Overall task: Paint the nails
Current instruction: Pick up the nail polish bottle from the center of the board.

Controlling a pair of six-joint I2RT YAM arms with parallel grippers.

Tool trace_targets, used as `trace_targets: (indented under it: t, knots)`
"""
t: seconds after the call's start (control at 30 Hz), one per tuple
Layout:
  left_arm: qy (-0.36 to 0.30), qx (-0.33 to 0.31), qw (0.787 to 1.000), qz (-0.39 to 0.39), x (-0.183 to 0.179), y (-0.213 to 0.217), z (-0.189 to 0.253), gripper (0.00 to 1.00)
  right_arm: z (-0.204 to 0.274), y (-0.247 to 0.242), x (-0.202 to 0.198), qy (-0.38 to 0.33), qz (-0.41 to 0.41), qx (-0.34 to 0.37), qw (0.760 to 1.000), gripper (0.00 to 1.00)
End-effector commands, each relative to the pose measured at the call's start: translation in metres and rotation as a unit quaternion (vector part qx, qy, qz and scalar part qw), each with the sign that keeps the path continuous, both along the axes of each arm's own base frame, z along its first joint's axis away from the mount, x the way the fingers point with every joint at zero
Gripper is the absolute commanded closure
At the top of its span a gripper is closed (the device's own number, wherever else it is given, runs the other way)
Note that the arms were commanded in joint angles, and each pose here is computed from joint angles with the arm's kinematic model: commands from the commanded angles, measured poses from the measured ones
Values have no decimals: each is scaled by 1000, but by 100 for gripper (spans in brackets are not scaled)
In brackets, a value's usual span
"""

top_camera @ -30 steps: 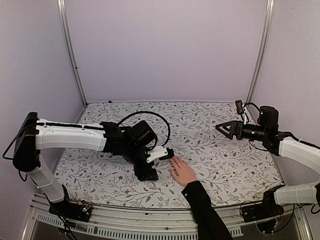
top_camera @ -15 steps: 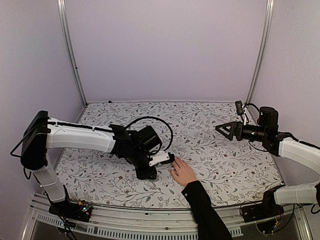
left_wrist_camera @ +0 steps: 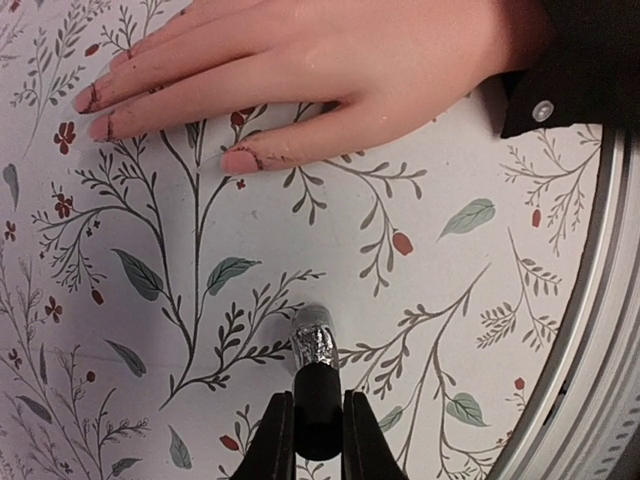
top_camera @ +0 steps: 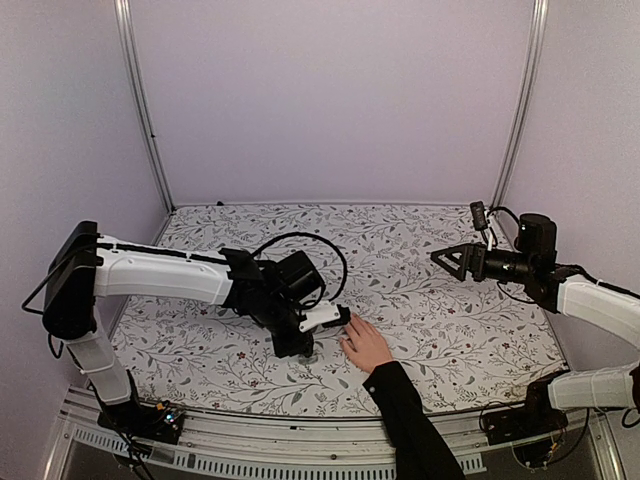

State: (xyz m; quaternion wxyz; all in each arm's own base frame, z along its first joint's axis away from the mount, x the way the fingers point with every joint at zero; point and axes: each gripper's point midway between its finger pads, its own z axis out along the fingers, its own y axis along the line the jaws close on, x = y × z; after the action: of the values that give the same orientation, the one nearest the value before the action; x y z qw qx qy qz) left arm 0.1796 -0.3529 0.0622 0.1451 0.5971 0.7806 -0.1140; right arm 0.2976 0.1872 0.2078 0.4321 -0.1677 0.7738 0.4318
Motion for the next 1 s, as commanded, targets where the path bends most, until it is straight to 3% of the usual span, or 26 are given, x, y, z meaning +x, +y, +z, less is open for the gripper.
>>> trace_targets:
  t: [0.0,0.3,0.6,0.97]
  knots:
    - [1,5,1000,-8,-3,-4,-2,93,0,1,-2,-14,3,-3,1000,1]
    - [-26,-26,999,-14,-1,-4,23,100,11,4,-11,-36,20,11,999,1]
    - [-65,-189,979,-43,-15,-16,115,100,33,24,-44,-76,68,30,994,1]
    - [-61,-298,949,-78,-35,-12,188,100,42,76,-90,-83,183,35,979,1]
